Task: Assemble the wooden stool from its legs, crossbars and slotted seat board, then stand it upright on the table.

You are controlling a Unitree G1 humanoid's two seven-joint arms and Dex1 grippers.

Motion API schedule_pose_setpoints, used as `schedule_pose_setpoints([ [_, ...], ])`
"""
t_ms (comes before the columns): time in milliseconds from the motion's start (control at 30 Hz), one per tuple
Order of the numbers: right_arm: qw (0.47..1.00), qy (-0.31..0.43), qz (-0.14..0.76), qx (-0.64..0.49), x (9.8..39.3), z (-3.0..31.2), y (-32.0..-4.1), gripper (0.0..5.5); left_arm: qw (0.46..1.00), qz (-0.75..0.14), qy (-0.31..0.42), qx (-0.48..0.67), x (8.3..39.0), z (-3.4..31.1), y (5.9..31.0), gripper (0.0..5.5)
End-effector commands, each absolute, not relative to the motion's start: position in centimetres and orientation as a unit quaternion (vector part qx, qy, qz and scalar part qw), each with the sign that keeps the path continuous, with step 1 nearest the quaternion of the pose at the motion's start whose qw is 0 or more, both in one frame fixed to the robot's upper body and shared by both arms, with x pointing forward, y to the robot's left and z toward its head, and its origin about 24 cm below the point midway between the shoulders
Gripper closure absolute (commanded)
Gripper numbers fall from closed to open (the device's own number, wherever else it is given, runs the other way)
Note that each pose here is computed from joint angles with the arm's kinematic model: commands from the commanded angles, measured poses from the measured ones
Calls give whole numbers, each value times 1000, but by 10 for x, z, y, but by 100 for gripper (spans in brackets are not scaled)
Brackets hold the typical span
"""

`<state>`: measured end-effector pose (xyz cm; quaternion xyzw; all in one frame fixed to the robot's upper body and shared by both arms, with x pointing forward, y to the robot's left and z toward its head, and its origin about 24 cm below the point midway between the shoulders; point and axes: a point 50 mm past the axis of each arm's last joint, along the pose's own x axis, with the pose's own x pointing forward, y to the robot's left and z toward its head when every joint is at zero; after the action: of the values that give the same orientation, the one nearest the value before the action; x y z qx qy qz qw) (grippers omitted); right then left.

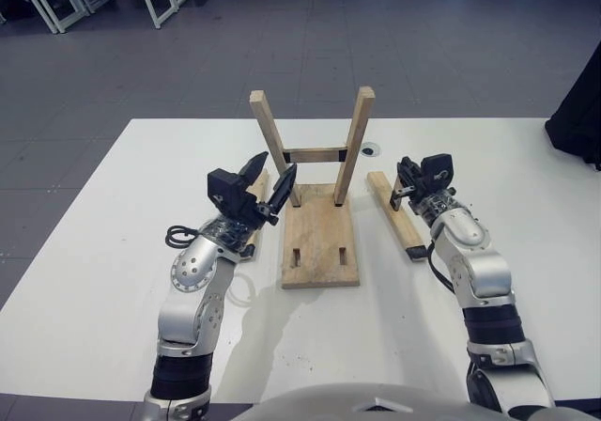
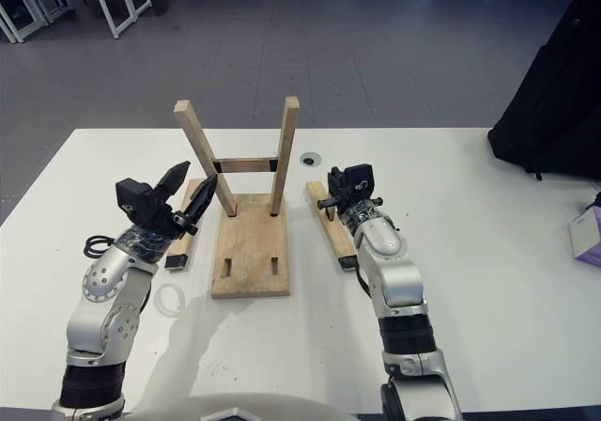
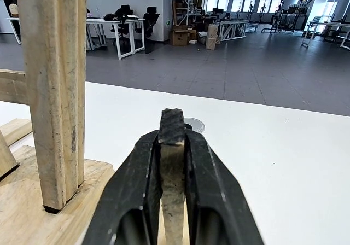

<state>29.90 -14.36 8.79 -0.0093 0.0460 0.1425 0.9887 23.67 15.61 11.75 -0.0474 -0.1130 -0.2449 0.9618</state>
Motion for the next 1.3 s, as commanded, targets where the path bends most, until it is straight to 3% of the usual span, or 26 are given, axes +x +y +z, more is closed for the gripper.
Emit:
schedule_pose_setpoints([
  [33, 984, 126, 123, 11, 293, 58, -151, 508, 965, -235, -107, -43, 237, 113, 157, 258],
  [467, 986, 102, 130, -2, 302, 71, -152, 508, 972, -216, -82, -46, 231, 93, 162, 258],
  [633, 987, 93, 133, -6, 305, 77, -153, 405, 973, -211, -83, -46, 231, 92, 163, 258],
  [967, 987, 78, 141, -21, 308, 85, -151, 405, 974, -203, -87, -44, 232, 91, 163, 258],
  [1300, 987, 13, 158, -7, 313, 120, -144, 405, 975, -200, -88, -44, 231, 91, 163, 258],
])
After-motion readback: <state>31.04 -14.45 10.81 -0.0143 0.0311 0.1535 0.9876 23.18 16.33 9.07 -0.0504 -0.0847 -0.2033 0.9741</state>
